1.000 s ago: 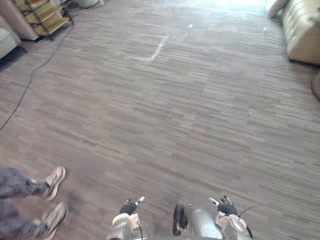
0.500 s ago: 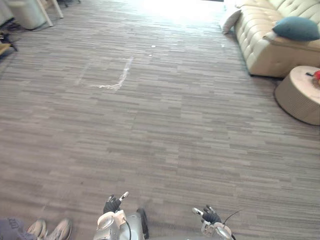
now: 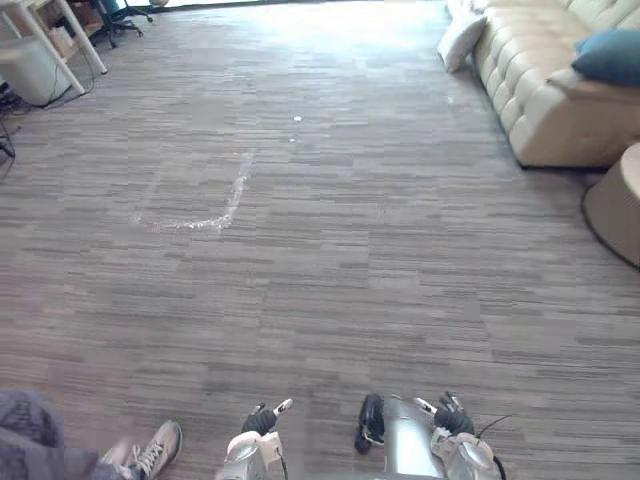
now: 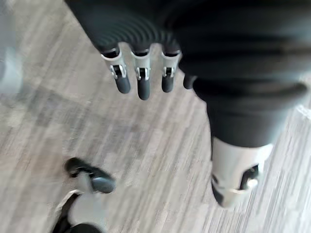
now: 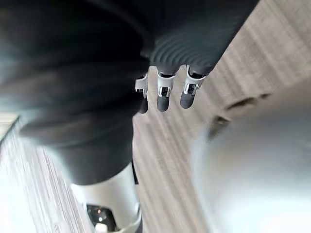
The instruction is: Pick up cushions and gather them together orderly.
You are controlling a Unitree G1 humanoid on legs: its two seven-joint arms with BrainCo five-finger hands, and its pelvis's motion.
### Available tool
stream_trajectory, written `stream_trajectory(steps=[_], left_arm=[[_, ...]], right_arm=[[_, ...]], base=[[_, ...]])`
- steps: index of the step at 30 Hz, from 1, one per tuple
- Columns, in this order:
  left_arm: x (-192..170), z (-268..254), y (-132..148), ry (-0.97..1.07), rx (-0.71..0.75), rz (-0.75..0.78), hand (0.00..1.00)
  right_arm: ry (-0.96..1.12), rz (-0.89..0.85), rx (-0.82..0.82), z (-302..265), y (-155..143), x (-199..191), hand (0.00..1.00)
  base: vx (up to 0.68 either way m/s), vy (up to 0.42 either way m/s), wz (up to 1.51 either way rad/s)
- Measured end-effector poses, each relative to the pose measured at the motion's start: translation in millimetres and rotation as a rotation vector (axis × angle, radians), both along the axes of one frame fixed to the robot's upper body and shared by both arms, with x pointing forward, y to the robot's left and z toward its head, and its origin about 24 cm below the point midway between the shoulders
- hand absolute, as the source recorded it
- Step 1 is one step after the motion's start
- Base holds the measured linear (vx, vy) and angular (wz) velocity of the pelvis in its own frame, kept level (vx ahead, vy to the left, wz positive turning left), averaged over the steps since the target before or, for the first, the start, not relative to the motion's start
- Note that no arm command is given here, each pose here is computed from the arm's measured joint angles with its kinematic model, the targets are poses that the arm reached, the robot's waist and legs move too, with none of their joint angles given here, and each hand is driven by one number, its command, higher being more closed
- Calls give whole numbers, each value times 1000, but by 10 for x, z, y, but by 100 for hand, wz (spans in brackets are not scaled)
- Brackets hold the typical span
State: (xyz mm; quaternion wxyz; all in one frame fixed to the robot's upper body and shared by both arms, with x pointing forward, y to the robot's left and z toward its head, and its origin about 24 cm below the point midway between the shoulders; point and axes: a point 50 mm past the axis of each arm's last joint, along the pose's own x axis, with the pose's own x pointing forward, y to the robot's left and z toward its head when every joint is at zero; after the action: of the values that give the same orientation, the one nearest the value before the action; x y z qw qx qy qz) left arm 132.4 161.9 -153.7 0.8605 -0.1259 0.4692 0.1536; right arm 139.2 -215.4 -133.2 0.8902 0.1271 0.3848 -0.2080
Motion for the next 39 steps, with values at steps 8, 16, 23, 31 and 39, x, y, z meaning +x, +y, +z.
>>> stream_trajectory(steps=[8,16,23,31,39], left_arm=[[132,134,178,-125,30,100,0],[71,125,392,-101,83,99,0],[49,44,199,-33,41,25,0],[-30,-30,-102,22,-30,-45,0],[199,119,63,-99,27,-22,0]], right_arm=[[39,109,42,-63,289,40,0],[110,109,108,-176,510,-175,0],[16,88,53,-56,316,-46,0],[20,79,-9,-17,53,-24,0],[43,131,35,-61,286,42,0]], base=[[568,-16,-60],[755,283,-39],[574,108,9],[713,-176,57],[639,-97,6]])
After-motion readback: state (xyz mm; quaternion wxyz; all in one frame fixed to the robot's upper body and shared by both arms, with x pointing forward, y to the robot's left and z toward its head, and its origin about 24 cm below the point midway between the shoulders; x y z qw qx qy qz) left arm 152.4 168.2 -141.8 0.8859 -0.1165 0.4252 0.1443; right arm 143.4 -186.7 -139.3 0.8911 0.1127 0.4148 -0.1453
